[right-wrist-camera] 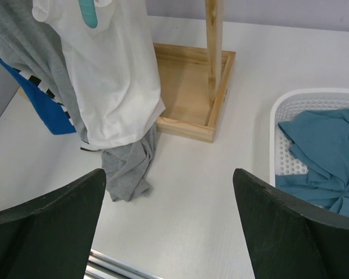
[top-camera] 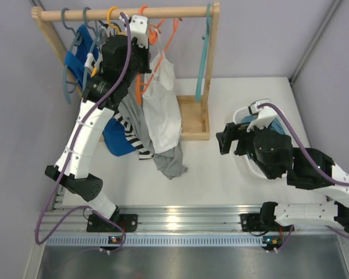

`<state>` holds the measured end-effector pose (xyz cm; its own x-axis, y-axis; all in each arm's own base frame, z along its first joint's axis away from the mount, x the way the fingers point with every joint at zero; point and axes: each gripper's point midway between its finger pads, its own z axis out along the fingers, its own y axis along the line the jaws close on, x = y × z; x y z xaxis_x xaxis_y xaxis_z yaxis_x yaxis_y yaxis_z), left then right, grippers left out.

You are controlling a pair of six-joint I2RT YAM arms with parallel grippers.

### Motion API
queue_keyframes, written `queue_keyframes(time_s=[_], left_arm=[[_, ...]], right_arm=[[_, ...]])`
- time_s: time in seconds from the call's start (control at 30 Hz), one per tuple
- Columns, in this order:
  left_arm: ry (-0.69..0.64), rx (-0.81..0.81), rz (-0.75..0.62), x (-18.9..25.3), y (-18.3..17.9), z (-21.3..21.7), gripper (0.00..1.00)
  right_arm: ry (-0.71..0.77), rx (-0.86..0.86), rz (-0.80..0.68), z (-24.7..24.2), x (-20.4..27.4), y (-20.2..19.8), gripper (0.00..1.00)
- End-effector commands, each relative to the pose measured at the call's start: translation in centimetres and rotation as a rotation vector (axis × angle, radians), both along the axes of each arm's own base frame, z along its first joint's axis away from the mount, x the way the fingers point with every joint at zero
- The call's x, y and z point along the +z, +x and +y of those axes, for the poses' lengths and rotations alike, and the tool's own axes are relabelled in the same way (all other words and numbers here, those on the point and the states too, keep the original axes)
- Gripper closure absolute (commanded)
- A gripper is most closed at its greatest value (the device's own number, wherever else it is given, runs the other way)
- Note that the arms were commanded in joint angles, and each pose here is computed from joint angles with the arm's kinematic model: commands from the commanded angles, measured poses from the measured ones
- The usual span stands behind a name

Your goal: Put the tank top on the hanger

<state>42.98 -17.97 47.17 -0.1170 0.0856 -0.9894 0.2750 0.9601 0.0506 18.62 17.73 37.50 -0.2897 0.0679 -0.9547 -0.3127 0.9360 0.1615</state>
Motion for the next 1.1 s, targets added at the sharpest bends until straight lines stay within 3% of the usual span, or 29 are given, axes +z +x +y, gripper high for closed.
queue_keyframes(time_s=[0.0,0.07,0.3,0.57,1.07], left_arm=[[-0.065,0.018,-0.089,3.5,-1.8,1.3,0.91],[-0.071,0.015,-0.097,3.9,-2.3,1.4,0.83],[-0.080,0.005,-0.116,4.7,-2.8,1.5,0.71],[-0.081,-0.005,-0.117,4.9,-3.1,1.4,0.62],[-0.091,-0.010,-0.128,5.8,-4.7,2.2,0.55]], right_arm=[[0.046,0.015,-0.009,0.7,0.6,-0.1,0.10],[0.049,0.018,-0.009,0.8,0.6,-0.1,0.10],[0.045,0.022,-0.006,1.0,0.4,-0.1,0.10],[0.049,0.020,-0.005,1.0,0.4,-0.1,0.10],[0.044,0.025,-0.003,1.3,0.2,-0.1,0.10]])
